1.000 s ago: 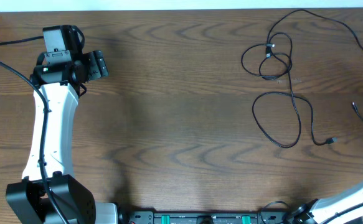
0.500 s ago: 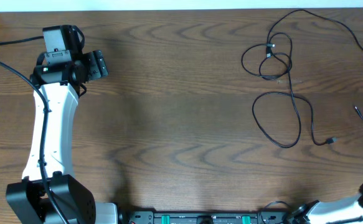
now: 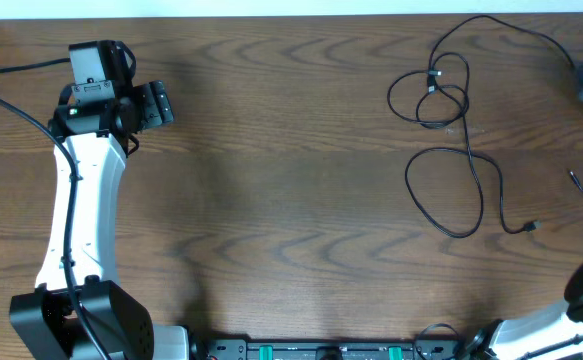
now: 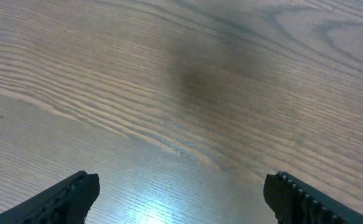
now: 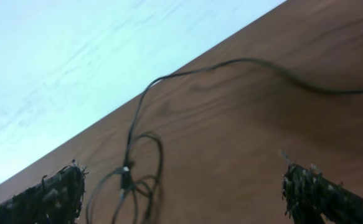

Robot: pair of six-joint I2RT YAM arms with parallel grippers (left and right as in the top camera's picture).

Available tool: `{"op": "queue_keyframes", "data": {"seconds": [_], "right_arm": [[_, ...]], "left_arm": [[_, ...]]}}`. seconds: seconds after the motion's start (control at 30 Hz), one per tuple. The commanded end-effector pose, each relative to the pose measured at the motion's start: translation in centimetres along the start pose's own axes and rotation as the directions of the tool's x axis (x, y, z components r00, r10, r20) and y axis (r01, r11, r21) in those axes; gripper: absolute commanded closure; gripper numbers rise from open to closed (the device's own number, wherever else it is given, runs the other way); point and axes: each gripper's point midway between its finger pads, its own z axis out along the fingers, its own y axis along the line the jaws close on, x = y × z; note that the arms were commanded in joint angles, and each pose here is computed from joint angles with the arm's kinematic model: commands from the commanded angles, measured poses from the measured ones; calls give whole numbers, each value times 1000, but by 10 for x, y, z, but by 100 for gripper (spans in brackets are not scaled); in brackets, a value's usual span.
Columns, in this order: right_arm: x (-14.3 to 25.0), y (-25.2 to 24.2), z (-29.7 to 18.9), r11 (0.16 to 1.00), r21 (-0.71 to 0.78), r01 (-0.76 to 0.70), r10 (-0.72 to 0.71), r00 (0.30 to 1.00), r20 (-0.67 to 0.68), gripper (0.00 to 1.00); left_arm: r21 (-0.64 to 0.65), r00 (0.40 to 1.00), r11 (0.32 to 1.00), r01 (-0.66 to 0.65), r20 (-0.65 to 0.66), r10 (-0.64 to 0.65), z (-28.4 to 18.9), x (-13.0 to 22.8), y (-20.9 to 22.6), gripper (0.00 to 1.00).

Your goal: Untangle cables

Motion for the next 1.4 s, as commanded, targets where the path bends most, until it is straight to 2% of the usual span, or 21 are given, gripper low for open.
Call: {"op": "queue_keyframes", "data": {"seconds": [0.0, 0.3, 0.4, 0.53, 0.73, 0.9, 1.0, 1.13, 1.2, 1.3, 1.37], "right_arm": [[28, 18, 47, 997, 47, -62, 64, 997, -33, 1], [103, 55, 153, 992, 30, -126, 126, 992, -7, 1], [126, 65, 186, 987, -56, -150, 152, 987, 48, 1], [151, 58, 211, 973, -90, -210, 221, 968, 122, 1], [182, 35, 223, 966, -45, -253, 256, 962, 96, 1], [179, 31, 222, 972, -50, -231, 234, 969, 82, 5], [175, 35, 222, 970, -84, -228, 233, 971, 60, 11], [177, 41, 220, 985, -68, -160, 159, 987, -22, 12], [179, 39, 214, 998, 44, -37, 43, 990, -138, 9], [167, 48, 206, 988, 94, 124, -102, 972, -211, 1], [155, 54, 202, 969, 134, 209, -172, 954, -245, 1]], "left_arm": [[-5, 1000, 1000, 7, -1, -7, -3, 3, 2, 10], [-5, 1000, 1000, 7, -2, -7, -2, 3, 2, 10], [-5, 1000, 1000, 7, -1, -7, -3, 3, 2, 10], [-5, 1000, 1000, 7, -2, -7, -2, 3, 2, 10], [-5, 1000, 1000, 7, -2, -7, -2, 3, 2, 10], [-5, 1000, 1000, 7, -2, -7, -2, 3, 2, 10], [-4, 1000, 1000, 7, -1, -7, -3, 3, 2, 10], [-4, 1000, 1000, 7, -2, -7, -3, 3, 2, 10], [-5, 1000, 1000, 7, -2, -7, -2, 3, 2, 10], [-4, 1000, 1000, 7, -2, -7, -3, 3, 2, 10], [-4, 1000, 1000, 7, -2, -7, -3, 3, 2, 10]]}}
